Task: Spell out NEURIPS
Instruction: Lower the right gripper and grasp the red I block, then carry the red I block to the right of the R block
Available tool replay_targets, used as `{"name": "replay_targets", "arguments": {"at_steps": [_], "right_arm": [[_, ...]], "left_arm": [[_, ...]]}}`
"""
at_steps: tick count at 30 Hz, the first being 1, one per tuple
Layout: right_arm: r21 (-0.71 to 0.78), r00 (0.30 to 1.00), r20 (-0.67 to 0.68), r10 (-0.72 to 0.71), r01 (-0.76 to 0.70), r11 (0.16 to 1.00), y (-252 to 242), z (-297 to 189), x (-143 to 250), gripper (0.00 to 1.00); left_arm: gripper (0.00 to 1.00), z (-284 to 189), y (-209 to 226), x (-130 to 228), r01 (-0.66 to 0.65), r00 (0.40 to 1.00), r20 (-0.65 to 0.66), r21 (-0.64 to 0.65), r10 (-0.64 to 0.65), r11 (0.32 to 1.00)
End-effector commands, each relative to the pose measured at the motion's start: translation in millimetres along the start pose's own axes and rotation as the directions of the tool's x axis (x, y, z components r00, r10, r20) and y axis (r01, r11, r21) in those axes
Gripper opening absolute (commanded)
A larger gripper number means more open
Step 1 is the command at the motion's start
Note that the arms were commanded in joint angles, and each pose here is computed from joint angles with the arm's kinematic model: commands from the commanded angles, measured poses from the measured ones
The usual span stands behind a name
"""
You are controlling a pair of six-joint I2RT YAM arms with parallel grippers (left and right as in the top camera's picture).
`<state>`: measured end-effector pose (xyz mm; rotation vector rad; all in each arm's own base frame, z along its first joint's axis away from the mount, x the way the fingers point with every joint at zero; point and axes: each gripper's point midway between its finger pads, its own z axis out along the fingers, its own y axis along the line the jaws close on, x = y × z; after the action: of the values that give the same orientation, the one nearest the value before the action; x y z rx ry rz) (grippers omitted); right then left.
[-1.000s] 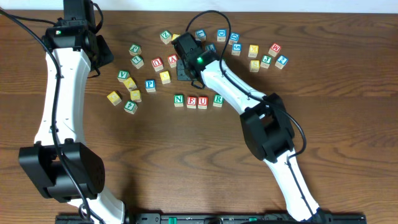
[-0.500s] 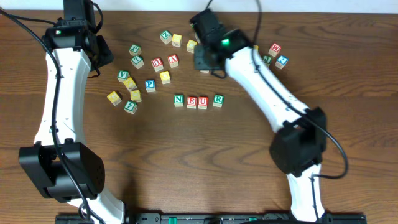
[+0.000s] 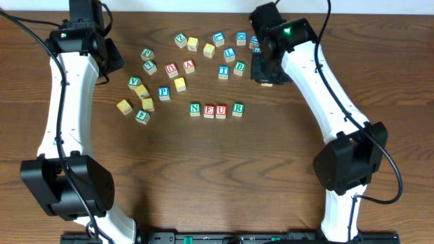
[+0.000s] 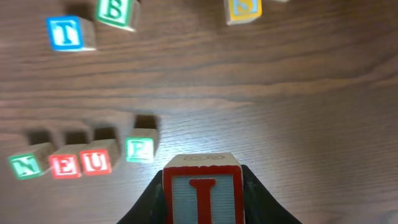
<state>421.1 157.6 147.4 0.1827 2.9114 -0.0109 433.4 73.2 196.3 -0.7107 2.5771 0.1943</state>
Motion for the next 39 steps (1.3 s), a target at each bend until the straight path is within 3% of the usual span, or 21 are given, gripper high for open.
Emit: {"name": "replay_targets", "arguments": {"at_steps": [1,21,39], "right_arm": [[0.024,0.999,-0.042,-0.019,0.02,1.0,-6.0,13.1,14.5,0.21],[-0.035,0.983,-0.184,0.012,-0.019,0.999,0.2,86.5,65.2,0.23],[-0.092,0.995,-0.097,-0.003,-0.006,0.996,21.3,118.1,66.4,0.29]], "left_arm": [[0.48,6.2,2.9,4.6,0.003,1.0,-0.017,-0.022,-0.003,1.0],[0.49,6.2,1.9,2.8,0.004,1.0,-0.009,-0.018,-0.004,1.0],[0.49,6.2,1.7,2.2,0.005,1.0,-0.007,-0.017,-0.005,1.0]]}}
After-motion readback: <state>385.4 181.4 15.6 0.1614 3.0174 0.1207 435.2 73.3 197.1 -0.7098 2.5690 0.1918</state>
